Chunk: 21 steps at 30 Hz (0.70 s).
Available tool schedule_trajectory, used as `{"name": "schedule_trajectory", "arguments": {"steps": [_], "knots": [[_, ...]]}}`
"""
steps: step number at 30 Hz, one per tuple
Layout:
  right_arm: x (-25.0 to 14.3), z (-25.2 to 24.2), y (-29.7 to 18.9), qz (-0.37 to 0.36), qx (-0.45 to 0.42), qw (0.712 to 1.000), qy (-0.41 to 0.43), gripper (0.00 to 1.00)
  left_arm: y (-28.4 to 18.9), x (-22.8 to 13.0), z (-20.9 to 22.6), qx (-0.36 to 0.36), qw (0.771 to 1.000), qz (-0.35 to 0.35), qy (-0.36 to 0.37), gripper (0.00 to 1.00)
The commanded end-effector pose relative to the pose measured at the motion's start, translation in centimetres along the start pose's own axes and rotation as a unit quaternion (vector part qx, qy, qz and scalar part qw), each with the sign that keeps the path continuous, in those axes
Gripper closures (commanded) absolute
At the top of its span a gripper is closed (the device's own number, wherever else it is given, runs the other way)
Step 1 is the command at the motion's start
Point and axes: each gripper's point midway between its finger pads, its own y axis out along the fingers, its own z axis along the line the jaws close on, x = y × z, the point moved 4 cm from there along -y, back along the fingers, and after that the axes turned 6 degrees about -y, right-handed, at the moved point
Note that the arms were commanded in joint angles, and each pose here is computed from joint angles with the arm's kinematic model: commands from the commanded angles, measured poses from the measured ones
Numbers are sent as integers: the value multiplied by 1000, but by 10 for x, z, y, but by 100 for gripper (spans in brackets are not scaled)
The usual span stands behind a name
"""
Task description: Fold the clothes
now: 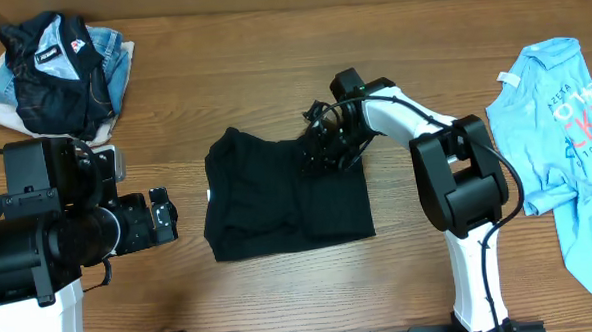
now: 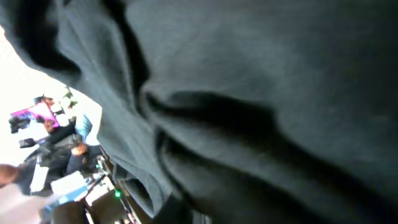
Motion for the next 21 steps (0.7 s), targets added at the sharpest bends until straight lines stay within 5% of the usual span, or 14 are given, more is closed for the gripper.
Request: {"name": "schedule_trajectory", "arguments": {"steps": [1,7,12,21], "knots": [[4,2,-17,-13,15,1000,2,94,1,0,-1,-6,1000,3,7,0],[-5,52,-83,-47,53,997,-28,94,1,0,-1,-6,1000,2,7,0],[-23,90,-118,-71,55,994,-59,82,1,1,-1,-7,1000,1,7,0],[-55,82,-86,-9,59,996,-59,73,1,1,-1,-7,1000,1,7,0]]}}
